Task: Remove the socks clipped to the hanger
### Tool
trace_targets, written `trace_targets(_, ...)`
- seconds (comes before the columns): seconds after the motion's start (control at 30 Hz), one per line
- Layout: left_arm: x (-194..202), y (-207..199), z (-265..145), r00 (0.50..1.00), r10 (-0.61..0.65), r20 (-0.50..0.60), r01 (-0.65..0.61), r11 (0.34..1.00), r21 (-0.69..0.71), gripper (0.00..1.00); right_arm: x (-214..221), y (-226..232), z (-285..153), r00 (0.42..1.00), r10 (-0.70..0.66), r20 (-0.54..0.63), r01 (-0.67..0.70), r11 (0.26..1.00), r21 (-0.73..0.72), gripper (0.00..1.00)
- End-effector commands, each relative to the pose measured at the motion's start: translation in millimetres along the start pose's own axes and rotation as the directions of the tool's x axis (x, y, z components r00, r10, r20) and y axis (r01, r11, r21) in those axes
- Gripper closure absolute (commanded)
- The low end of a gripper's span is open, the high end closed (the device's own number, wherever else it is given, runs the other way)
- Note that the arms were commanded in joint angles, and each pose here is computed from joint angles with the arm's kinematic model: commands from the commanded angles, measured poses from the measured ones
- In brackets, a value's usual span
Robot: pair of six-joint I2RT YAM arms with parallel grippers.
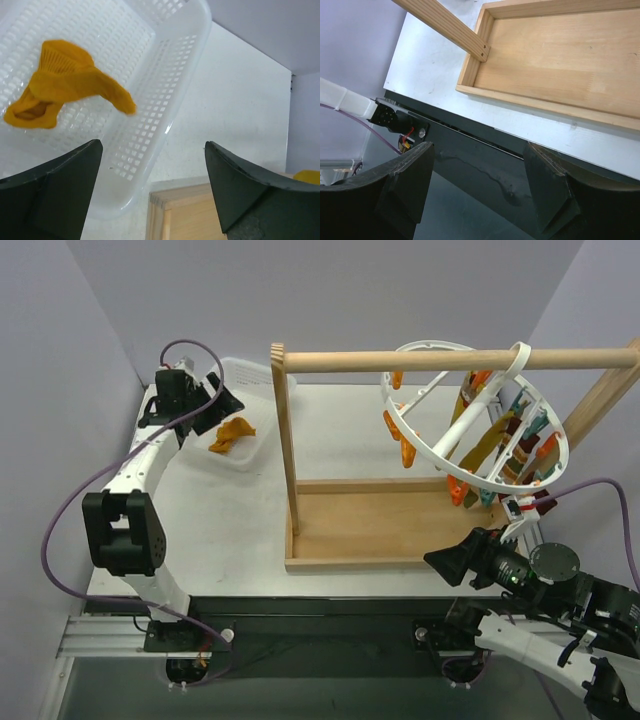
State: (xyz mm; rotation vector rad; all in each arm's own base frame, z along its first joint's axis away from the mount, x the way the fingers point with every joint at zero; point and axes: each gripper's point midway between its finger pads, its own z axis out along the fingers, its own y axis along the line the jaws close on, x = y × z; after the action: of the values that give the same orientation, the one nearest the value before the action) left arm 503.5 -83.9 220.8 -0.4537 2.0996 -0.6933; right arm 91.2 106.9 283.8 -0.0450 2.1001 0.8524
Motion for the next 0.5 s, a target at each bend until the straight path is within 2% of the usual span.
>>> trace_targets(0.0, 4, -13, -43, 0.995, 0.078, 0.057, -0.076, 0.996, -0.036, 0.02, -9, 0, -2, 1.0, 0.003, 0.02, -0.003, 1.0, 0.02, 0.28)
trace_targets(0.03, 21, -2, -48, 0.998, 0.062, 0.032, -0.06, 0.997, -0.052, 0.03, -8, 0, -3, 1.0, 0.001, 0.019, -0.001, 1.0, 0.019, 0.28)
trace_targets(0.1, 21, -12, -78, 0.994, 0.073, 0.078, -0.072, 0.997, -0.023, 0.03, -8, -1, -4, 1.0, -0.003, 0.018, 0.003, 1.0, 0.027, 0.28)
trace_targets(0.13, 40, -3, -83, 0.996, 0.06, 0.059, -0.059, 0.998, -0.027, 0.03, -9, -2, -4, 1.0, -0.006, 0.02, 0.006, 1.0, 0.029, 0.27)
trace_targets(0.23, 52, -43, -140, 0.984, 0.096, 0.149, -0.114, 0.987, 0.117, 0.07, -11, -5, -7, 1.0, -0.008, 0.03, 0.007, 0.999, 0.038, 0.27)
trace_targets(0.27, 71, -37, -143, 0.986, 0.108, 0.126, -0.123, 0.986, 0.113, 0.07, -11, -5, -7, 0.999, -0.011, 0.031, 0.01, 0.999, 0.042, 0.27)
trace_targets(0.33, 77, -40, -173, 0.973, 0.15, 0.173, -0.17, 0.979, 0.111, 0.08, -11, -6, -10, 0.999, -0.014, 0.029, 0.012, 0.999, 0.044, 0.27)
trace_targets(0.4, 95, -31, -187, 0.975, 0.162, 0.151, -0.177, 0.98, 0.095, 0.11, -11, -8, -14, 0.999, -0.013, 0.029, 0.012, 0.999, 0.048, 0.27)
trace_targets(0.47, 103, -38, -212, 0.967, 0.186, 0.175, -0.211, 0.967, 0.139, 0.14, -13, -11, -18, 0.999, -0.012, 0.042, 0.01, 0.999, 0.048, 0.27)
